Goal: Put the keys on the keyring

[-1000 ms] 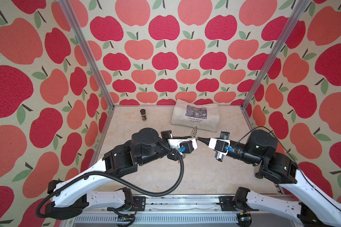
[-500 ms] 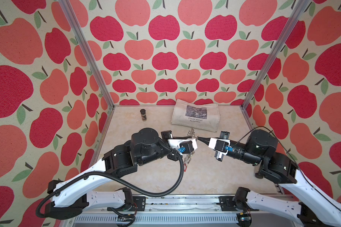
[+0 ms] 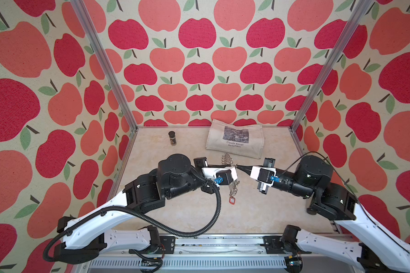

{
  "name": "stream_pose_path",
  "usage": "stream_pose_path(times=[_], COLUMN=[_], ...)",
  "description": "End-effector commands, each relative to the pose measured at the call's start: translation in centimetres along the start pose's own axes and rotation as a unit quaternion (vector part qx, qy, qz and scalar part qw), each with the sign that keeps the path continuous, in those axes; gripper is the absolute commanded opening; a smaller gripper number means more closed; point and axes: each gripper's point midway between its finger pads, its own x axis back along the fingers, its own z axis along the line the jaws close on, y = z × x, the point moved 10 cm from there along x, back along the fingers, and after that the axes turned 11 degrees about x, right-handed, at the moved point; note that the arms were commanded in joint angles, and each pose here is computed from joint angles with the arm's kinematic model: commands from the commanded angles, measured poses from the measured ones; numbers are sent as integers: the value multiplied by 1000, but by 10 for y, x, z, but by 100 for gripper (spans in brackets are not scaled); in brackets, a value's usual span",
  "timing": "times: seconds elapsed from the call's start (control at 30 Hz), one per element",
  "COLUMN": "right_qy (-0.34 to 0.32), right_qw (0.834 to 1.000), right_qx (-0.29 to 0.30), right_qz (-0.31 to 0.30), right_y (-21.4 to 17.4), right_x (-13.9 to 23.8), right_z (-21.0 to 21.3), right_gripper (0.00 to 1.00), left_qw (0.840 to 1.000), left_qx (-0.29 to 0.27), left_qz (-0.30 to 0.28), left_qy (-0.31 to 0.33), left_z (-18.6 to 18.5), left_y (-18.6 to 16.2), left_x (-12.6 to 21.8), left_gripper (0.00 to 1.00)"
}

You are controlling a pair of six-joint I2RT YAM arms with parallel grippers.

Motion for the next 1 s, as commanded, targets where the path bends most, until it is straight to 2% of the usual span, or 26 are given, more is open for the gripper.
stream_pose_path(times=[0.0,0.97], right_qy=[-4,4], right_qw=[999,998], right_qx=[8,38], right_qz=[-37,-55], right_y=[9,16], right_x=[5,4], right_z=[-2,4], right_gripper=[0,0], left_qw=[1000,999], left_qx=[7,41], left_qz=[-18,20], left_qy=[6,-29], left_z=[5,7], left_y=[11,11], left_x=[4,-2], left_gripper=[0,0])
